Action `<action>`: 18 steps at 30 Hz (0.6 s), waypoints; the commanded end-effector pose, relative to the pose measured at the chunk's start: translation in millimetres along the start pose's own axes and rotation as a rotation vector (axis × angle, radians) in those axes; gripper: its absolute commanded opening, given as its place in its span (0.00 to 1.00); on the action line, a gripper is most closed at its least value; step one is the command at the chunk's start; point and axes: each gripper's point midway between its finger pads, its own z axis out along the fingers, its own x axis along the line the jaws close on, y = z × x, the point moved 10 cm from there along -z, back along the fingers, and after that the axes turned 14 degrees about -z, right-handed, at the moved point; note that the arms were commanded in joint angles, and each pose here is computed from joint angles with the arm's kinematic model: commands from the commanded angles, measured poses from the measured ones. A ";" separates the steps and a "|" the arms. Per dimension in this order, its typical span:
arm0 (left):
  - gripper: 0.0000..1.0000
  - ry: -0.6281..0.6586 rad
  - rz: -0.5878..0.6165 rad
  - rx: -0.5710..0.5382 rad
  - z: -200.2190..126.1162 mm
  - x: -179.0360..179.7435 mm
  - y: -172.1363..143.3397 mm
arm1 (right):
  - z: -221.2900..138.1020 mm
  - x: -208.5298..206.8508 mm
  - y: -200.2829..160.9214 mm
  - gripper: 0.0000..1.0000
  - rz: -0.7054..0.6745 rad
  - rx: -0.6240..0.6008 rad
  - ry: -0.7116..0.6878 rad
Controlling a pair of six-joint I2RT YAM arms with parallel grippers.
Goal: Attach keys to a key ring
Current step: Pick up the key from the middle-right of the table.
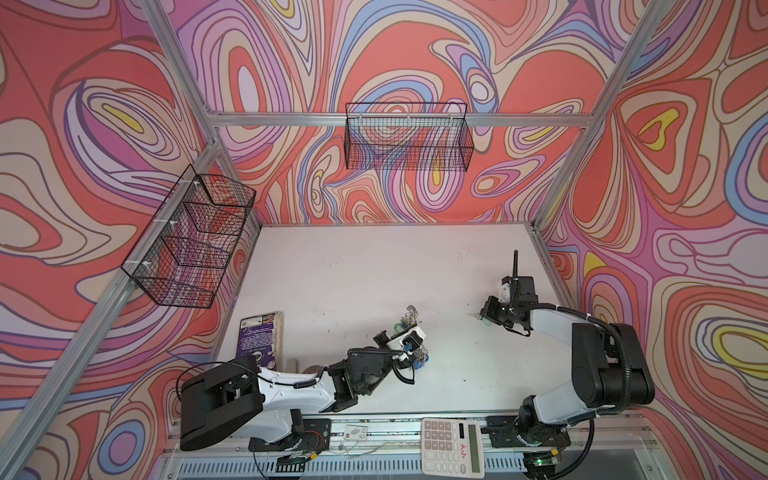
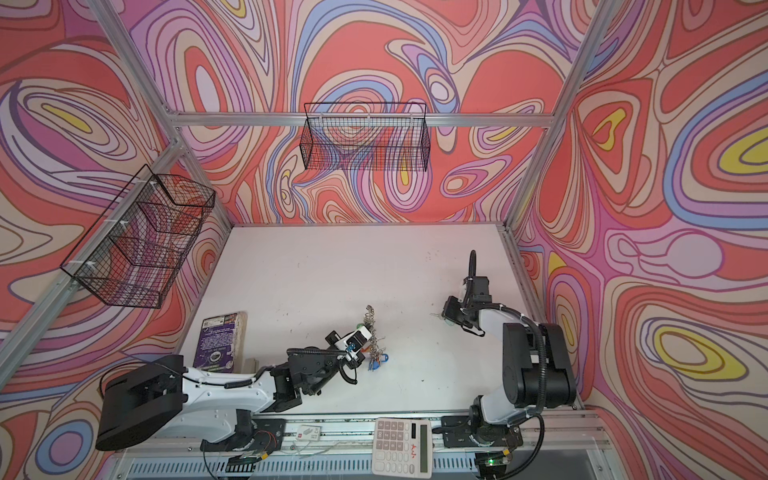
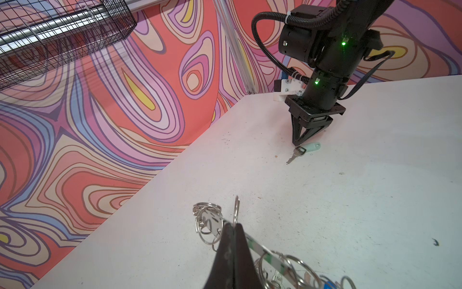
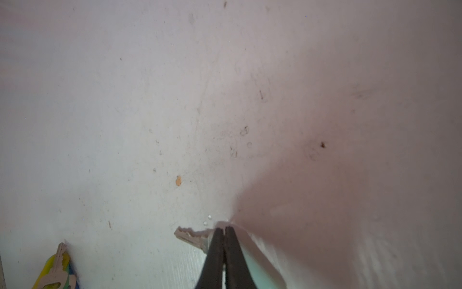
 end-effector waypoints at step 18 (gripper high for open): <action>0.00 0.036 -0.063 -0.003 -6.5 19.1 42.5 | -108.9 111.3 -10.2 0.00 -0.306 -0.471 0.795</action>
